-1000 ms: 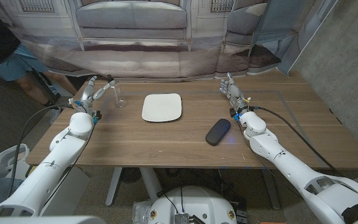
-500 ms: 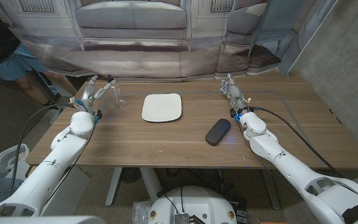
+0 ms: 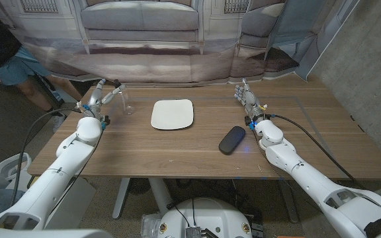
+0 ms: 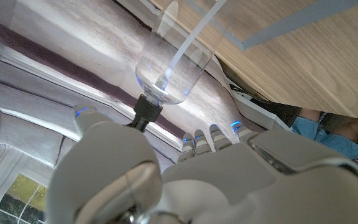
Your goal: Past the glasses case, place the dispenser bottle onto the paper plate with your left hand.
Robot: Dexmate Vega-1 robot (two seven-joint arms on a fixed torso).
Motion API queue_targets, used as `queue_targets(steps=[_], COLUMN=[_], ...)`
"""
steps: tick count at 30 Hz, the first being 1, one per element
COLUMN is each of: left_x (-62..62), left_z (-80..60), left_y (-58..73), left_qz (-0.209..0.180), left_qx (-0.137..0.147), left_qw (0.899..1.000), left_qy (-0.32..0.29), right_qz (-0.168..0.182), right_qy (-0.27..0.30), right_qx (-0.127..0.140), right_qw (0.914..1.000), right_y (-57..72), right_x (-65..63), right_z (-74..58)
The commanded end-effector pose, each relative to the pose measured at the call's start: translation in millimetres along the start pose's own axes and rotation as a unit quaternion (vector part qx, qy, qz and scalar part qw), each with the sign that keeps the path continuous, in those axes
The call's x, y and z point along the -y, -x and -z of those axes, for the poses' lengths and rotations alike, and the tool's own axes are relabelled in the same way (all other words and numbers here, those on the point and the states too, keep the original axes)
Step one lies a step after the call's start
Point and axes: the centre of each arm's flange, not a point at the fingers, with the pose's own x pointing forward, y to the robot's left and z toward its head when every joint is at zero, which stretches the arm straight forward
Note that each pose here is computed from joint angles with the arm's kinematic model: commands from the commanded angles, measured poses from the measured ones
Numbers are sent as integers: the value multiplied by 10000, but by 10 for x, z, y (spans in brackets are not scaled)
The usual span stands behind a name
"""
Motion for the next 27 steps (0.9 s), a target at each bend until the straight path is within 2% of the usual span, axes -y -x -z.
queue_targets(steps=[1,12,27], left_x=[122,229,258], left_z=[6,41,34], left_y=[-105,-187,-243], left_qz=[112,107,121], left_qx=[-69,-112,-147], left_qw=[9999,9999,9998], left_qy=[-96,-11,-40], right_qz=[43,63,31], right_qy=[-39,-58,-58], right_qx=[-34,-35,-30], right_qw=[10000,10000,10000], right_y=[3,-23,-75], right_x=[5,14,21], right_z=[37,56,66])
